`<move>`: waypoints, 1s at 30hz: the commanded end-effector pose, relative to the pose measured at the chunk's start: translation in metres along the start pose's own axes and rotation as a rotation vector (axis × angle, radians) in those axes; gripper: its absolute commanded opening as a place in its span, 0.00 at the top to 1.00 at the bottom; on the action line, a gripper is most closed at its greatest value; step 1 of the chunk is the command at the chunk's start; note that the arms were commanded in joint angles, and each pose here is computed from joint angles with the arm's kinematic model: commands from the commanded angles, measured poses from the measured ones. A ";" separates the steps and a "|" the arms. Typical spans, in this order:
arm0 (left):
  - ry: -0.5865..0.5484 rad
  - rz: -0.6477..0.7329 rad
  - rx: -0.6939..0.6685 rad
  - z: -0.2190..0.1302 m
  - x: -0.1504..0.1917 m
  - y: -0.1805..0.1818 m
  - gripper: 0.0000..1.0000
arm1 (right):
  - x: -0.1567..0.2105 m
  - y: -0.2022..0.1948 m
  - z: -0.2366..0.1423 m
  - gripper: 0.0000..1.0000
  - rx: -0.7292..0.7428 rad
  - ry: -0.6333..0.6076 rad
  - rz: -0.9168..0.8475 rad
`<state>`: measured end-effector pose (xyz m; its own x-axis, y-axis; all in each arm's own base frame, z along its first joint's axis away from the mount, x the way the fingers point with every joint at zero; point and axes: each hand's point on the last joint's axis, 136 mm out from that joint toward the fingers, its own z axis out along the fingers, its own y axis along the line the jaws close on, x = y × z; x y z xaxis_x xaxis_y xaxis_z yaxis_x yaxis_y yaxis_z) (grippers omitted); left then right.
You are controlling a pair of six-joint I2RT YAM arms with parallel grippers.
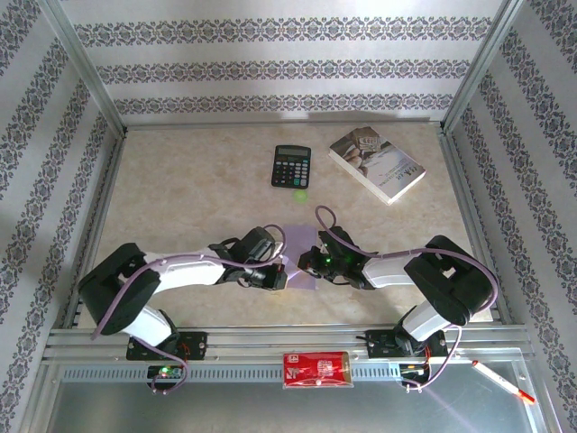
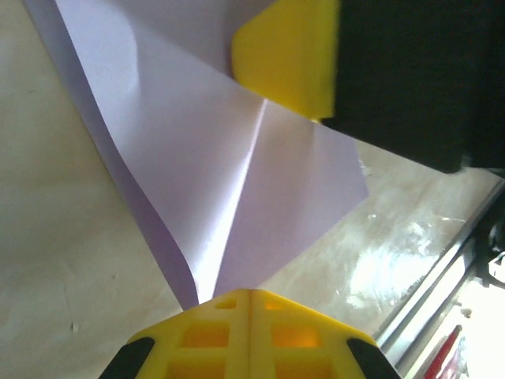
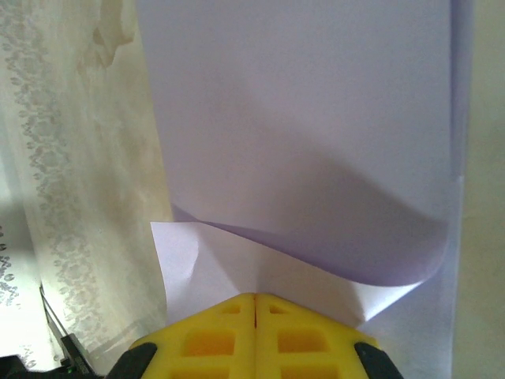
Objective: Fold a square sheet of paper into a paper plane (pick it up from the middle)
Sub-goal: Fold the triangle at the bottom-center of the table.
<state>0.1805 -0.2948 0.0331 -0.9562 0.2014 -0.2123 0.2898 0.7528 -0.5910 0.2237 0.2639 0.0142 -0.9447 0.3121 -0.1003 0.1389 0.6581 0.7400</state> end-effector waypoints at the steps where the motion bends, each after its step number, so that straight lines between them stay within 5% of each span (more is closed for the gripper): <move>1: -0.013 0.029 0.038 0.005 -0.015 -0.015 0.98 | 0.013 -0.050 -0.001 0.99 0.160 0.026 0.033; 30: 0.038 -0.037 0.004 0.019 -0.019 0.017 0.98 | 0.012 -0.052 -0.002 0.99 0.167 0.030 0.035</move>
<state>0.2046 -0.3040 0.0216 -0.9685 0.1802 -0.1720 0.2486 0.7432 -0.6212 0.2236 0.2638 0.0143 -0.9445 0.3122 -0.1019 0.1367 0.6559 0.7423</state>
